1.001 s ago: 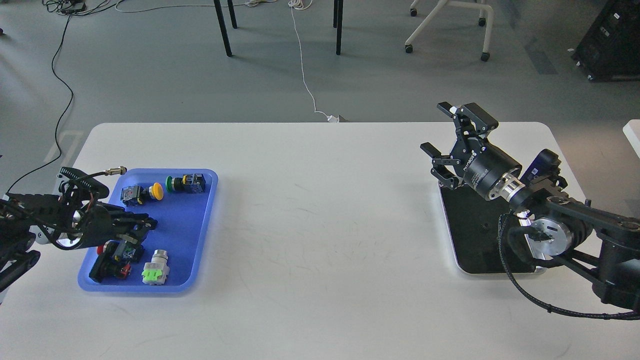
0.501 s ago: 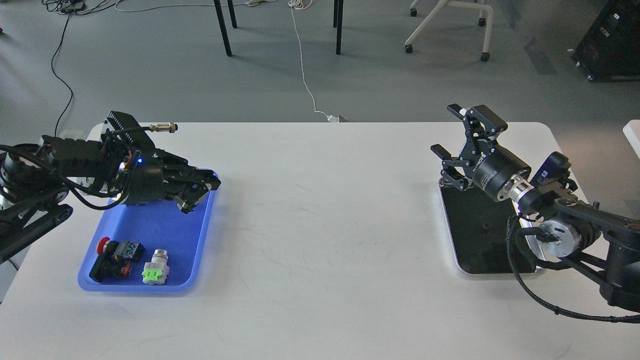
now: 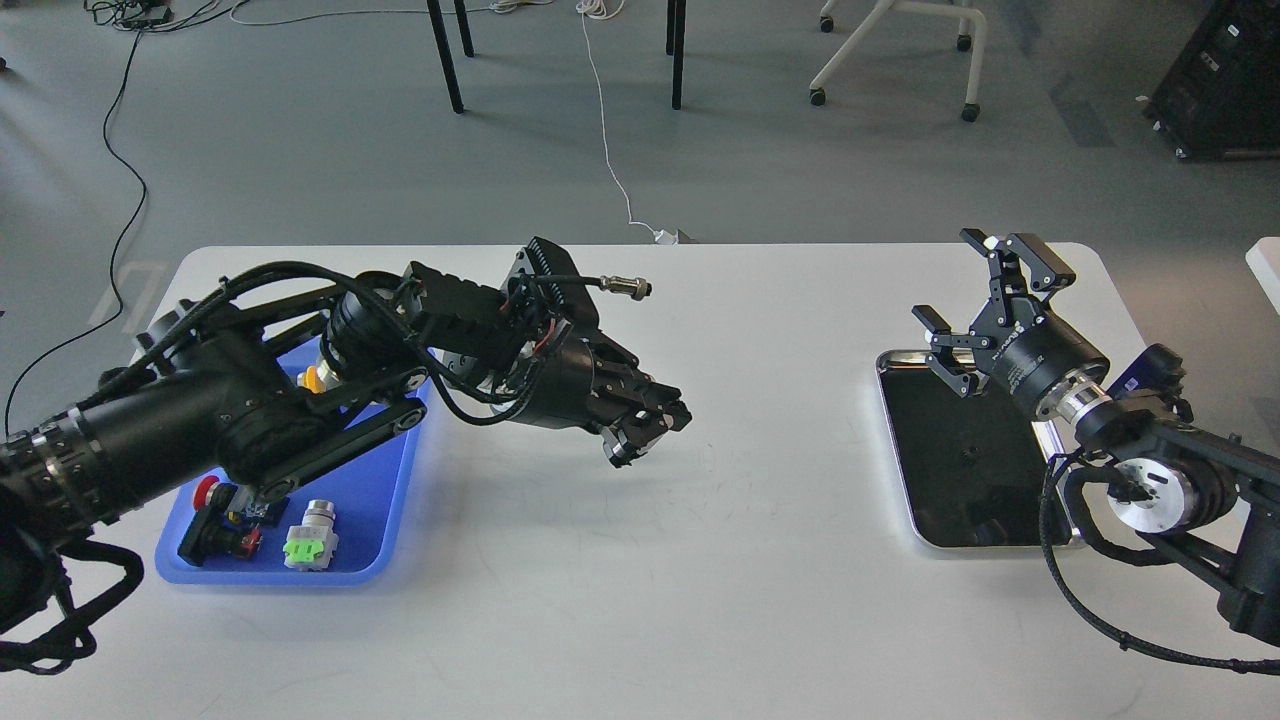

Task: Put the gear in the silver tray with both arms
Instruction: 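Lift the second gear and carry it toward the table center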

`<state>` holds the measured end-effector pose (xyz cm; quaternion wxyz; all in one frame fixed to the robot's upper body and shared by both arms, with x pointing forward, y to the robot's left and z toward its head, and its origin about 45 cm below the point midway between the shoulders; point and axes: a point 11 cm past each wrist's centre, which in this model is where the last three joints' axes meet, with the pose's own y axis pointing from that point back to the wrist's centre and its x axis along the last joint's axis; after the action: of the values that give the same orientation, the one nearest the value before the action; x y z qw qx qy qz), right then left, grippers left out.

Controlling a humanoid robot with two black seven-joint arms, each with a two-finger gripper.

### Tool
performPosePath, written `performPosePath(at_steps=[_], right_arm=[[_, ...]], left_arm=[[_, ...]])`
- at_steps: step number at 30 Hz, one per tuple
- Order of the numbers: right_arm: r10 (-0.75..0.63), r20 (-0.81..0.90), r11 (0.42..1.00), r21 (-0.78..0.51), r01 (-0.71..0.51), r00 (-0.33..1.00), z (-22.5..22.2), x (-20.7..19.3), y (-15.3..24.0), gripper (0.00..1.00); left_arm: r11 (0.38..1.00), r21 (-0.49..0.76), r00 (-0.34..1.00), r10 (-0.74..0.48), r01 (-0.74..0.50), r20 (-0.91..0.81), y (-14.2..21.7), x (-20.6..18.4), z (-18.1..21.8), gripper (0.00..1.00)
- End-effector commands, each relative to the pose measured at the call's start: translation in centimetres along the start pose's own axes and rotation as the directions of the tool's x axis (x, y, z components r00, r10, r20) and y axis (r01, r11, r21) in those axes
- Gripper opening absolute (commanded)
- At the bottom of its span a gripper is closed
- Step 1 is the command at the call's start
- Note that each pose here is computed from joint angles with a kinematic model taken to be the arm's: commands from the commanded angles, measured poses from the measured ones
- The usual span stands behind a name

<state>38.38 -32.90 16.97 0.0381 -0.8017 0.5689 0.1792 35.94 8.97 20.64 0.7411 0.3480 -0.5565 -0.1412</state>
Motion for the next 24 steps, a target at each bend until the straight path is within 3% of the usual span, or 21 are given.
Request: performPosePath(at_steps=[1, 8, 18, 24], right_arm=[[0.0, 0.0, 1.0, 0.0, 0.0, 1.0, 0.0, 0.0, 0.0, 0.95], [0.001, 0.001, 1.0, -0.001, -0.001, 1.0, 0.0, 0.0, 0.1, 0.95], [0.016, -0.014, 1.0, -0.002, -0.016, 1.0, -0.5, 0.9, 0.7, 0.95], [0.014, -0.013, 1.0, -0.002, -0.014, 1.0, -0.5, 0.8, 0.7, 0.95]], left_arm=[[0.998, -0.023, 0.999, -0.05, 0.05, 0.008, -3.0, 0.0, 0.8, 0.18], [0.998, -0.025, 0.998, -0.06, 0.06, 0.0, -7.0, -0.3, 1.3, 0.2], [0.998, 0.01, 0.998, -0.066, 0.067, -0.023, -7.8, -1.5, 0.3, 0.31], [0.997, 0.014, 0.997, -0.069, 0.07, -0.034, -7.8, -1.9, 0.1, 0.57]])
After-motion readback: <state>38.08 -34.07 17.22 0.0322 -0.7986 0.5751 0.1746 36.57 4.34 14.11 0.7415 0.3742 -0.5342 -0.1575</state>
